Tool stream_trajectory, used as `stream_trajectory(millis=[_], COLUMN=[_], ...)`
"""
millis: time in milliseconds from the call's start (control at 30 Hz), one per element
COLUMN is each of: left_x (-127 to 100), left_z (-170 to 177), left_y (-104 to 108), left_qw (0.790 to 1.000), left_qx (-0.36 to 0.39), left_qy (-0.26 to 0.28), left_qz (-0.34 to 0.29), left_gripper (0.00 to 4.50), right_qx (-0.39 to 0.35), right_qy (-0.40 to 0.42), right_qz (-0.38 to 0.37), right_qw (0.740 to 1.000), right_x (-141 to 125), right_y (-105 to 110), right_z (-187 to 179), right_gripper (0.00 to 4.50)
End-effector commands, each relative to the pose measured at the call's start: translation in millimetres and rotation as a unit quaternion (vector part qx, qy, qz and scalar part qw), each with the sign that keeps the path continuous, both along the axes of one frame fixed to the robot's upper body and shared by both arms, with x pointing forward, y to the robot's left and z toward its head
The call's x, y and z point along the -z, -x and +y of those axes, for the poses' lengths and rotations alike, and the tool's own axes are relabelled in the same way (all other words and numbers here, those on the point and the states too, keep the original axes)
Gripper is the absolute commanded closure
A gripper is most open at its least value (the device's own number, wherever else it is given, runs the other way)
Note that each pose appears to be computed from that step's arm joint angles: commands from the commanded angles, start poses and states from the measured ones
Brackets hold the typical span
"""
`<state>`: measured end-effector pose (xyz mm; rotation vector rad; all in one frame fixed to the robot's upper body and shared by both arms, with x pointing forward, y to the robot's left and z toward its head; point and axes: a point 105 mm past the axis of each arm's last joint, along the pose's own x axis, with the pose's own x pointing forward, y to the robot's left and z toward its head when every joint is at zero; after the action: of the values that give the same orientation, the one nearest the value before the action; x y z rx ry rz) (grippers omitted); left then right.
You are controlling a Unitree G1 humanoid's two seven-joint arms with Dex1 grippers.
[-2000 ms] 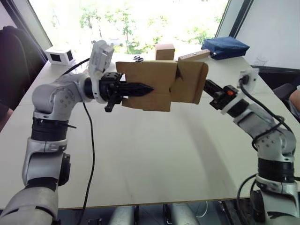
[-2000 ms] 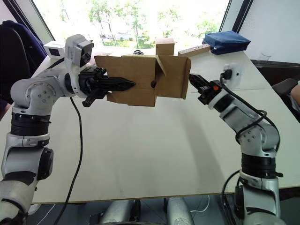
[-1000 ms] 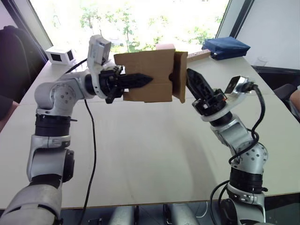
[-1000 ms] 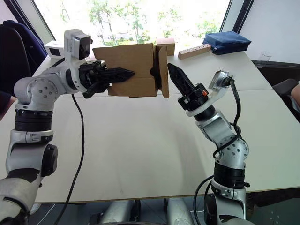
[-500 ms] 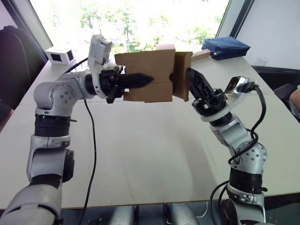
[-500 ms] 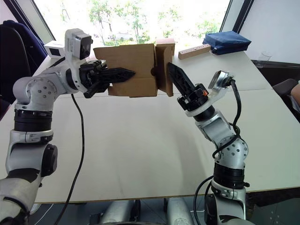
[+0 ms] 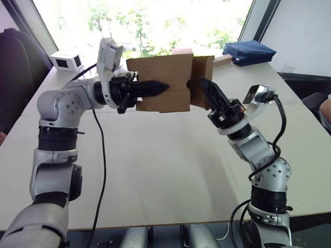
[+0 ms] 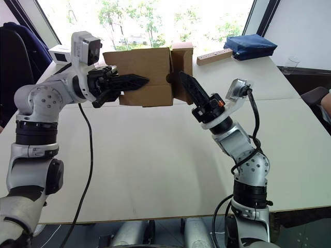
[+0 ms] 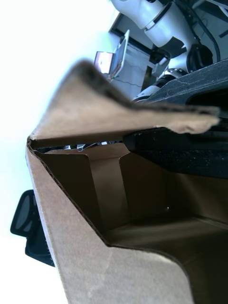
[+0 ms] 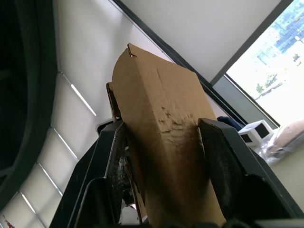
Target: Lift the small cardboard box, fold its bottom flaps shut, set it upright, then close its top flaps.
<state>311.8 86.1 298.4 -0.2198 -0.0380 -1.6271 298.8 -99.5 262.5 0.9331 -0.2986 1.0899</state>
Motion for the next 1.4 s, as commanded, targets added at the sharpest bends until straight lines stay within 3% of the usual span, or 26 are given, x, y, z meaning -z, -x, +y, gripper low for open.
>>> stream_trajectory(millis=[33,233,333,467,900,1067,1400], left_x=[-13.3,-12.9,-12.6,-12.8,-14.3,-14.5,-13.9], left_z=[3.2,3.0,2.8,3.3,2.8,3.1,3.4], left_y=[4.7,3.6,3.6,3.7,6.0,6.3,5.9], left_qw=[1.000,1.000,1.000,1.000,0.999,0.999,0.999], left_qx=[0.003,0.002,0.002,0.002,0.006,0.006,0.004], left_qy=[0.020,0.022,0.022,0.022,0.025,0.025,0.025], left_qz=[-0.023,-0.022,-0.022,-0.022,-0.024,-0.024,-0.021], left_gripper=[4.50,4.50,4.50,4.50,4.50,4.50,4.50], right_qx=[-0.032,-0.025,-0.022,-0.014,0.001,-0.009,-0.027], right_qy=[0.003,0.020,0.020,0.016,-0.020,-0.035,-0.028], right_qz=[-0.051,-0.056,-0.054,-0.049,-0.035,-0.038,-0.041], right_qw=[0.998,0.998,0.998,0.999,0.999,0.999,0.998], right_x=[-18.3,-16.9,-16.0,-15.8,-17.4,-19.4,-18.0], right_y=[19.1,18.3,17.0,14.0,5.9,8.3,14.4], right_z=[11.6,12.7,11.8,9.5,2.2,3.1,7.4], right_gripper=[2.00,2.00,1.39,0.02,0.02,1.44,1.44])
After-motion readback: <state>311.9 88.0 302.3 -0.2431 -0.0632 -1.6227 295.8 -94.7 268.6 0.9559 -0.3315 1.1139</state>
